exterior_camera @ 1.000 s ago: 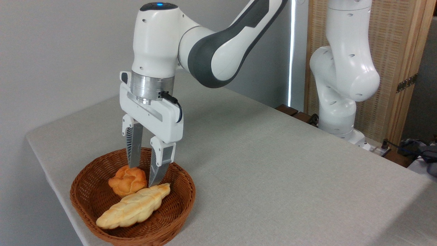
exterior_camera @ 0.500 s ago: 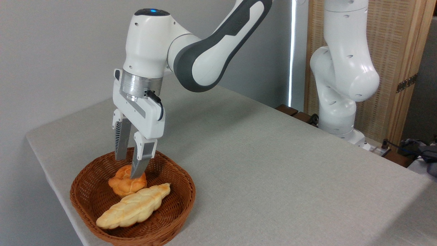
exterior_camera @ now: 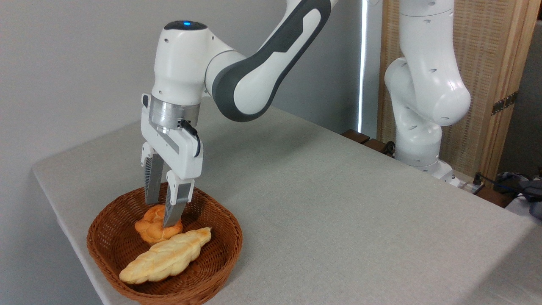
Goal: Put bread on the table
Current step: 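Close the gripper on the orange bun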
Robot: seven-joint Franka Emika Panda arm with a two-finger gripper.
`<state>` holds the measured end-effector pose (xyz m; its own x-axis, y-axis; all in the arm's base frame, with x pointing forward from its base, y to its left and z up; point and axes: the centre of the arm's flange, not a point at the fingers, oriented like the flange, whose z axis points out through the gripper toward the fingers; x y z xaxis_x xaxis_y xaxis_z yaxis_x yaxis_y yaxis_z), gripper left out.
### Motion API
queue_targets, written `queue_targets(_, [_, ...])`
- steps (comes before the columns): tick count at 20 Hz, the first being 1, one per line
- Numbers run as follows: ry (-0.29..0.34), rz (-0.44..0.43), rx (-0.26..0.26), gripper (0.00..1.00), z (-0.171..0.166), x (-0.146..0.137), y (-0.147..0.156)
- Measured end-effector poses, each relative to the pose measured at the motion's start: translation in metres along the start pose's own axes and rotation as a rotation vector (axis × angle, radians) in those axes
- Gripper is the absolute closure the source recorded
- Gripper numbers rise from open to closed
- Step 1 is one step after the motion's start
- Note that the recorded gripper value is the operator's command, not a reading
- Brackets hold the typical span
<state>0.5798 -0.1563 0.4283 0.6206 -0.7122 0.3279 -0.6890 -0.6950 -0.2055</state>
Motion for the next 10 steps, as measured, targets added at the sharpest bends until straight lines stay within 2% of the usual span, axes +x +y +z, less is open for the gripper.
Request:
queue_targets(7, [0.001,0.001,0.005,0.00,0.013,-0.001,0.000])
queue_targets(9, [-0.001,0.001,0.005,0.09,0.014,-0.001,0.001])
queue_targets(10, [-0.002,0.001,0.004,0.21,0.014,-0.001,0.001])
